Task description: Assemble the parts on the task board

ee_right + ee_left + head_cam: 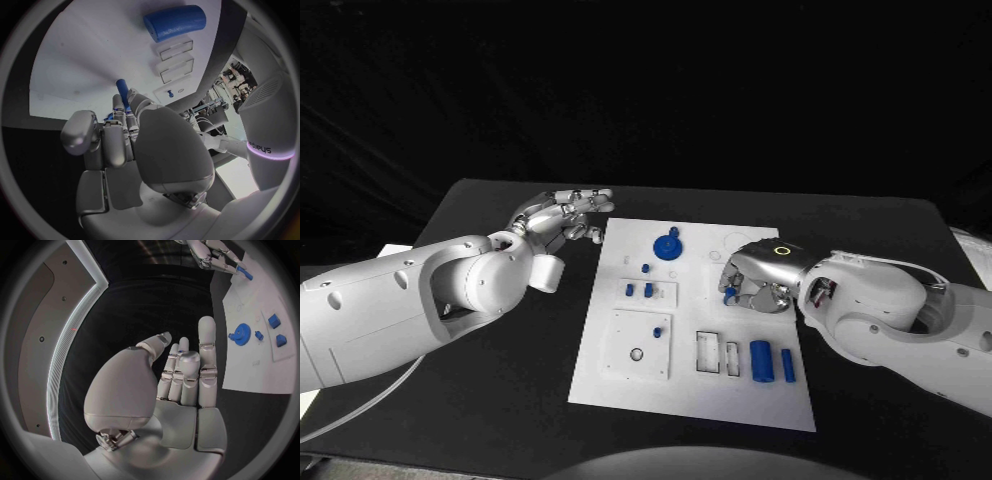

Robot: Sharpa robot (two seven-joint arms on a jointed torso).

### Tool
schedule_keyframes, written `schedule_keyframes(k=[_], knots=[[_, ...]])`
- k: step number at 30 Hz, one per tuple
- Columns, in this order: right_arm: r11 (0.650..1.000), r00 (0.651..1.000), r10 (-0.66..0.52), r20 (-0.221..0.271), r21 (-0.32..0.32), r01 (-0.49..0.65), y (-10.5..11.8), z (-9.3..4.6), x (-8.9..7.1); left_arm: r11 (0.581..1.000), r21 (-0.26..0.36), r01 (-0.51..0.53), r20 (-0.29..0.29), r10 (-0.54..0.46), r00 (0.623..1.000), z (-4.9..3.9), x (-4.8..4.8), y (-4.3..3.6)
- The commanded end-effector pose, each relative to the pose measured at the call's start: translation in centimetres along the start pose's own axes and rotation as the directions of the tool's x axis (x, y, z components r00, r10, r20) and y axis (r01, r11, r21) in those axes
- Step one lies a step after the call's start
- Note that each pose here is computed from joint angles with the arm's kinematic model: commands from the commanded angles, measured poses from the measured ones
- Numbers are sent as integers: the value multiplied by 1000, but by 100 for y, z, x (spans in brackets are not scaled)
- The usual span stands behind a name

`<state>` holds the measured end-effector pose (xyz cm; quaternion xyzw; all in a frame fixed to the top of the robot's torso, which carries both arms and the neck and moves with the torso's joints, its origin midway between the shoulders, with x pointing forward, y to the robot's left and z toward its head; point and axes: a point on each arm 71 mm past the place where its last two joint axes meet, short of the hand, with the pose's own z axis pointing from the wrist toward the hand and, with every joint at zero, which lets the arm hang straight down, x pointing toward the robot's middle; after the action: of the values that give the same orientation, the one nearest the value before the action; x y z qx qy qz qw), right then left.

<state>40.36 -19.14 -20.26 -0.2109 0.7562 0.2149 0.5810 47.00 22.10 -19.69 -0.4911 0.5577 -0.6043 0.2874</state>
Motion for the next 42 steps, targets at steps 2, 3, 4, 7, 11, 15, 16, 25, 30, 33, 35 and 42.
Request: schedule_keyframes(k=[2, 3, 4, 7, 11, 15, 16, 25, 30, 33, 35, 42], knots=[[999, 998, 27, 49, -25, -25, 74, -47, -106, 1000, 0, 11, -20, -11, 1000, 6, 20, -1], [999, 998, 33, 54, -29, -31, 86, -60, -137, 1000, 0, 11, -20, -11, 1000, 7, 21, 0], [999, 997, 40, 59, -33, -38, 100, -74, -170, 1000, 0, 11, -20, -11, 1000, 9, 21, 0], [997, 995, 60, 76, -55, -56, 169, -109, -262, 1000, -1, 11, -20, -11, 1000, 13, 23, 2], [992, 992, 80, 96, -103, -70, 311, -113, -341, 1000, -1, 11, -21, -11, 1000, 18, 25, 5], [980, 986, 107, 124, -179, -84, 517, -51, -376, 1000, -2, 12, -24, -12, 1000, 24, 29, 8], [977, 985, 113, 129, -197, -86, 566, -33, -376, 1000, -2, 12, -24, -12, 1000, 26, 30, 9], [936, 984, 150, 100, -334, -109, 1043, 210, -180, 1000, -3, 14, -32, -14, 999, 58, 57, 22], [928, 988, 149, 46, -352, -123, 1163, 322, 8, 1000, -4, 15, -35, -15, 999, 65, 69, 26], [925, 989, 147, 19, -358, -131, 1211, 368, 102, 1000, -4, 15, -36, -16, 999, 66, 73, 27], [924, 989, 145, 1, -359, -135, 1234, 394, 159, 1000, -4, 16, -37, -16, 999, 67, 76, 28], [926, 991, 129, -38, -354, -134, 1247, 437, 271, 1000, -5, 16, -38, -16, 999, 67, 78, 28]])
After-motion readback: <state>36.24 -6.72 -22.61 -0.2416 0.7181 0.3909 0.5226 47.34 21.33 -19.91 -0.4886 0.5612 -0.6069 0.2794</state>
